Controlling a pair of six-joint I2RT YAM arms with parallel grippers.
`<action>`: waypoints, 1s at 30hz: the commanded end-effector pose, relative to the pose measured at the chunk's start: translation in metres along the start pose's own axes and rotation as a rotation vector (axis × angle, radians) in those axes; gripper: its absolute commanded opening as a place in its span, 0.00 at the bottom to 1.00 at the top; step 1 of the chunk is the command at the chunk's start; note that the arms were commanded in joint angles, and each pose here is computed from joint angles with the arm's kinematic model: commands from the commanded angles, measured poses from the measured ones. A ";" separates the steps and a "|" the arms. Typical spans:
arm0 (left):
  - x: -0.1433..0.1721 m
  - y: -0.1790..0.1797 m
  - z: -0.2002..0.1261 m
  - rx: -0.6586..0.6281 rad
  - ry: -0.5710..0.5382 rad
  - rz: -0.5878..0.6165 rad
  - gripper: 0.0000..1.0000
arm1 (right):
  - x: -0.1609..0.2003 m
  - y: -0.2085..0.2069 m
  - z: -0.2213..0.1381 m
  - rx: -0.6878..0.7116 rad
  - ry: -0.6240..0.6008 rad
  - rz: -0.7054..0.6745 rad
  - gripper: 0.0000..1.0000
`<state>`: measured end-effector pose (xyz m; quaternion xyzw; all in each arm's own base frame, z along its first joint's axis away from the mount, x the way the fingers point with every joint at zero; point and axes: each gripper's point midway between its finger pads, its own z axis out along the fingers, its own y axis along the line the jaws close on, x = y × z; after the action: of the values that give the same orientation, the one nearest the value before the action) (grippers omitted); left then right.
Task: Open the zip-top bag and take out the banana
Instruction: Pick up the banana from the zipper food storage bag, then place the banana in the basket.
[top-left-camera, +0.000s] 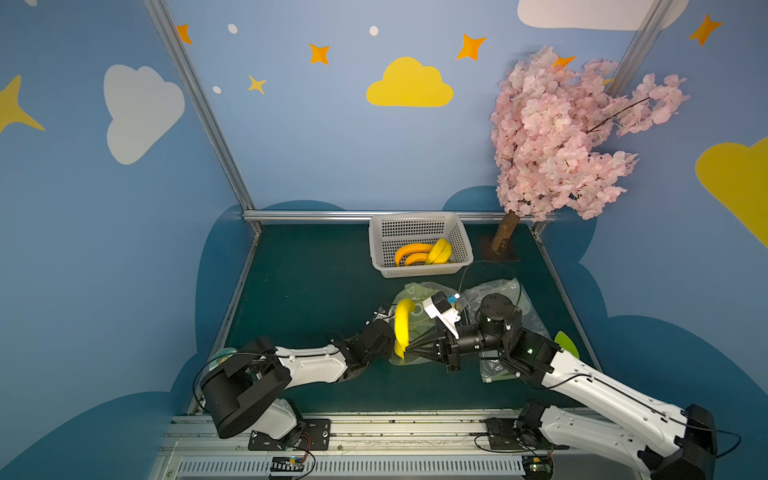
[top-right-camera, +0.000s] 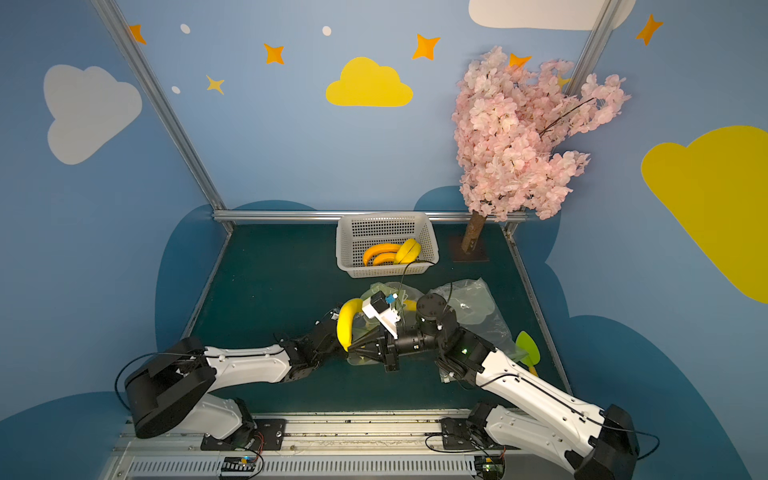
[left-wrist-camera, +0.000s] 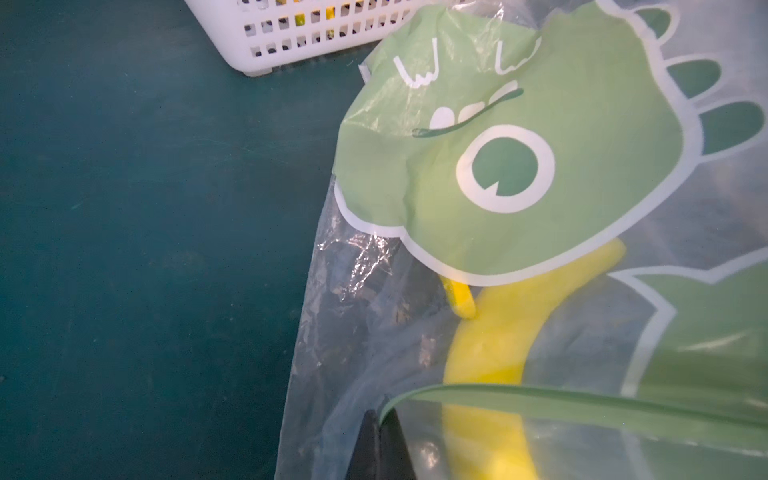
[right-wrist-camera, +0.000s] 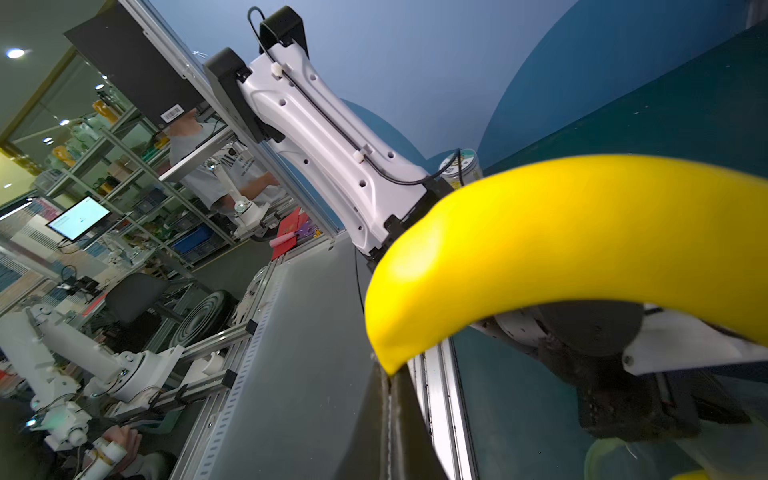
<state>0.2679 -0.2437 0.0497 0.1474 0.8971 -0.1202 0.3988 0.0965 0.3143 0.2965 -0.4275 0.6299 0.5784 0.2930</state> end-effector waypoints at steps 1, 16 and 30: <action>-0.006 0.008 -0.005 -0.030 -0.012 -0.012 0.03 | -0.004 -0.020 -0.018 0.158 0.004 -0.009 0.00; 0.001 0.081 -0.054 -0.332 -0.065 -0.119 0.03 | -0.046 -0.246 -0.041 0.633 0.179 0.069 0.00; 0.018 0.134 -0.118 -0.540 -0.128 -0.302 0.03 | -0.024 -0.378 -0.017 0.785 0.281 0.274 0.00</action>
<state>0.2316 -0.0991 0.1002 -0.0794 0.8847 0.0058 0.4594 0.4298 0.3244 0.1296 -0.2868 0.8767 0.2971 0.2466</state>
